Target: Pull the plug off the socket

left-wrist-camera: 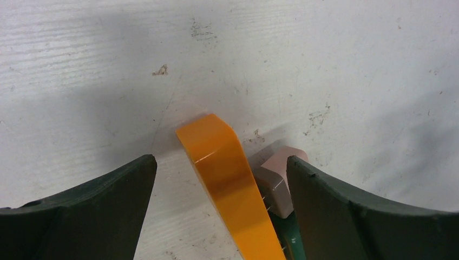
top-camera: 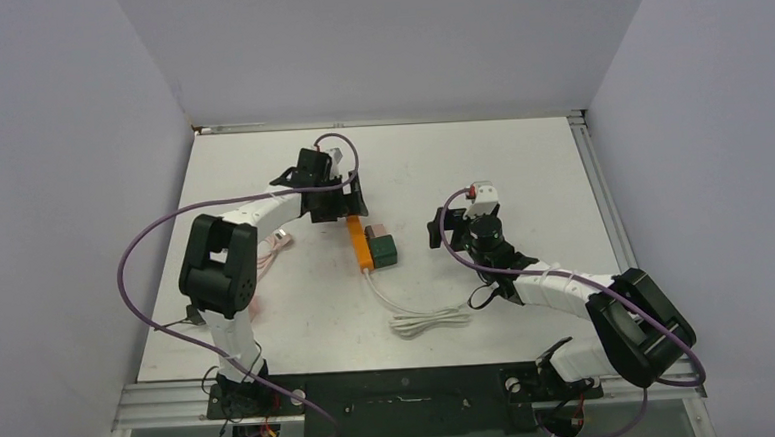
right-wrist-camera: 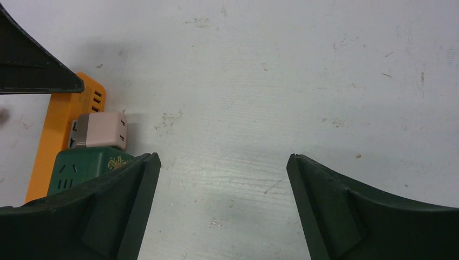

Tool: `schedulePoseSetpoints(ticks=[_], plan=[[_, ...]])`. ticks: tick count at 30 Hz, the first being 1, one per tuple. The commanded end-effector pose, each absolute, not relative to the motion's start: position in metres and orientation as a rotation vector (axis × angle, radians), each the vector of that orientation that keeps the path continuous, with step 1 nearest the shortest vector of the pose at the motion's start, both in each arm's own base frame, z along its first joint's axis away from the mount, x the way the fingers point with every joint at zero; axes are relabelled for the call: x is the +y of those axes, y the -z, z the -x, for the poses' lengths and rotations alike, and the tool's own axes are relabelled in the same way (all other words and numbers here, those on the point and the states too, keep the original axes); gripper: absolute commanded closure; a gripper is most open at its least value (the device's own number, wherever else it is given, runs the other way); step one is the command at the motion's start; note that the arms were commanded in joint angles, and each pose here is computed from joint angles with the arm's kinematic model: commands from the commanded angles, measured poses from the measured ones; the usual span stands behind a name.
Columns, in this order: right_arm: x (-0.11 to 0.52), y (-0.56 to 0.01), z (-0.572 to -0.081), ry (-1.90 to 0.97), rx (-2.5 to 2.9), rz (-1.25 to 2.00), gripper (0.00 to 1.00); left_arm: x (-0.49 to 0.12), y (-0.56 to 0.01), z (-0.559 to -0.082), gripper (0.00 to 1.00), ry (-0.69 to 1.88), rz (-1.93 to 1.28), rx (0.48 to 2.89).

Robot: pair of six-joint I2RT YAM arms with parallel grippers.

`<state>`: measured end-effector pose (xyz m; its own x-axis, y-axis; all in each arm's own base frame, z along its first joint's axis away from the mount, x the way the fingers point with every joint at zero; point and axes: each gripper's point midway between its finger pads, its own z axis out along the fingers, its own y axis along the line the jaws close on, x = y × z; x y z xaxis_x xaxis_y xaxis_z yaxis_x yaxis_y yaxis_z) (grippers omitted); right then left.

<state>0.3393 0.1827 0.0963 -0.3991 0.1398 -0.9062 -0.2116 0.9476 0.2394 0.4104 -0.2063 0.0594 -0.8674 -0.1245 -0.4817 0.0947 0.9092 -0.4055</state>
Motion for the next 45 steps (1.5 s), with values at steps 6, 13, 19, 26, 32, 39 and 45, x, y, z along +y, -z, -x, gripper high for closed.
schedulePoseSetpoints(ticks=[6,13,19,26,32,39,45], plan=[[0.187,-0.119,-0.344,-0.419,1.862,0.042,0.06,-0.216,-0.059,-0.418,0.41,0.603,-0.011,2.567],[0.179,-0.124,-0.344,-0.397,1.843,-0.004,0.06,-0.223,-0.048,-0.412,0.65,0.670,0.009,2.610],[0.172,-0.124,-0.347,-0.371,1.848,-0.068,0.07,-0.224,-0.053,-0.411,0.89,0.689,0.027,2.593],[0.193,-0.136,-0.340,-0.502,1.817,0.007,0.08,-0.237,-0.086,-0.409,1.00,0.873,0.037,2.459],[0.233,-0.152,-0.320,-0.760,1.751,0.177,0.08,-0.244,-0.137,-0.399,1.00,0.984,-0.045,2.248],[0.252,-0.157,-0.308,-0.911,1.715,0.233,0.07,-0.255,-0.167,-0.388,1.00,1.049,-0.112,2.126],[0.260,-0.158,-0.302,-0.971,1.689,0.272,0.07,-0.264,-0.168,-0.385,1.00,1.101,-0.143,2.117]])
